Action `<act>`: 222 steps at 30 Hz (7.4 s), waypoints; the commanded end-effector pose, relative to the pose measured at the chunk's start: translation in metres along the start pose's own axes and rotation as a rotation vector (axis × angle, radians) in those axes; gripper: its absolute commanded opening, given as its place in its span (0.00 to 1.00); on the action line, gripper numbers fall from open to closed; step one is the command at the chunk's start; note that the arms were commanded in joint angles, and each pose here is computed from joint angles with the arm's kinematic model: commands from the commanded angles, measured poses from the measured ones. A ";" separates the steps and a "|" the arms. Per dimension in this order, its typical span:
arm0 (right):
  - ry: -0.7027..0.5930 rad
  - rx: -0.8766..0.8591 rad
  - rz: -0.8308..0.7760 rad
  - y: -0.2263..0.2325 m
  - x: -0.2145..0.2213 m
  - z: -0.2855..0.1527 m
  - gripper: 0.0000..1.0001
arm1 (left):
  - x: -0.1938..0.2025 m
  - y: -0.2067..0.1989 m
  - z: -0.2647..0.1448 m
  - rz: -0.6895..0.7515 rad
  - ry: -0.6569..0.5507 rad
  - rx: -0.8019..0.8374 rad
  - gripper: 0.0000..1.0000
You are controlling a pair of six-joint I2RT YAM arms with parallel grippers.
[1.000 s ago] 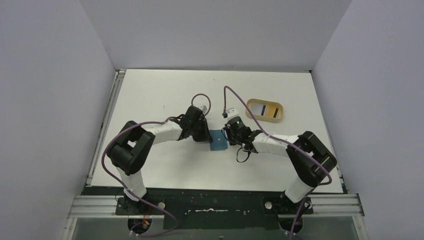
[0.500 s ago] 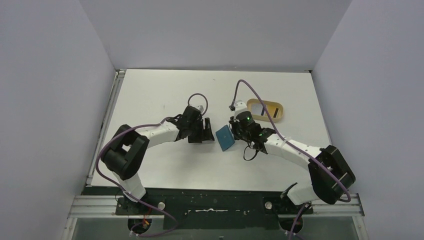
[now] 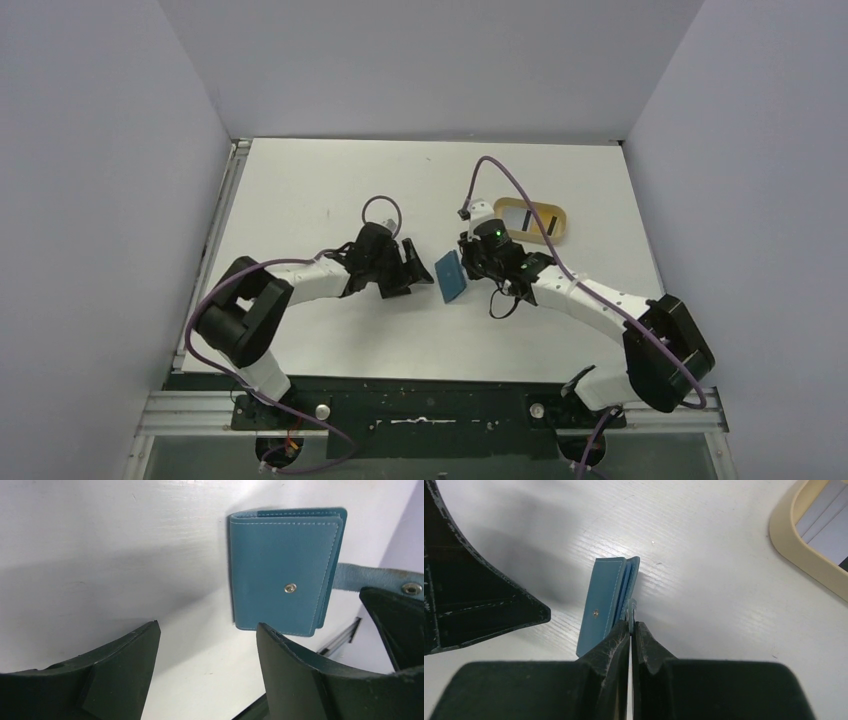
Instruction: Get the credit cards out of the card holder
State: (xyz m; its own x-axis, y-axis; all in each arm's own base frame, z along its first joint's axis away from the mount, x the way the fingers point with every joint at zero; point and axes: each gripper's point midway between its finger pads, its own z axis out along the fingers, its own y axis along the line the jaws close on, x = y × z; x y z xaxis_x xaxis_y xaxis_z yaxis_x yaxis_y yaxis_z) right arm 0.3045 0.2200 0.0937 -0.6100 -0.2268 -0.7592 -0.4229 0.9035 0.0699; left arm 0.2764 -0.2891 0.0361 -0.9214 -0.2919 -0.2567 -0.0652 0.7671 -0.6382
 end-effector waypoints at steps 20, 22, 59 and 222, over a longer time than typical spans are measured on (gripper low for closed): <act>-0.075 0.021 0.046 -0.002 -0.022 -0.008 0.00 | -0.005 -0.042 0.025 -0.260 -0.010 0.269 0.69; -0.050 0.073 0.061 -0.015 -0.016 -0.004 0.00 | -0.004 -0.039 0.024 -0.237 -0.012 0.239 0.69; 0.049 0.216 0.293 -0.081 0.037 0.020 0.72 | -0.022 -0.063 0.039 -0.132 -0.047 0.191 0.33; 0.133 0.197 -0.045 -0.045 0.031 0.026 0.90 | -0.069 -0.027 -0.056 0.053 -0.197 -0.022 0.00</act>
State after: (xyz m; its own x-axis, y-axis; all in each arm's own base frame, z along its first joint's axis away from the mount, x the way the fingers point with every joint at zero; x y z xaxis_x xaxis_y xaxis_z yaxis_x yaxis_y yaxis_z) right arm 0.3112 0.2293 0.0278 -0.6883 -0.3167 -0.6526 -0.4223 0.9064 0.0055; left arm 0.2955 -0.2471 0.0687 -0.8803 -0.3327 -0.3382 -0.1054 0.8321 -0.5445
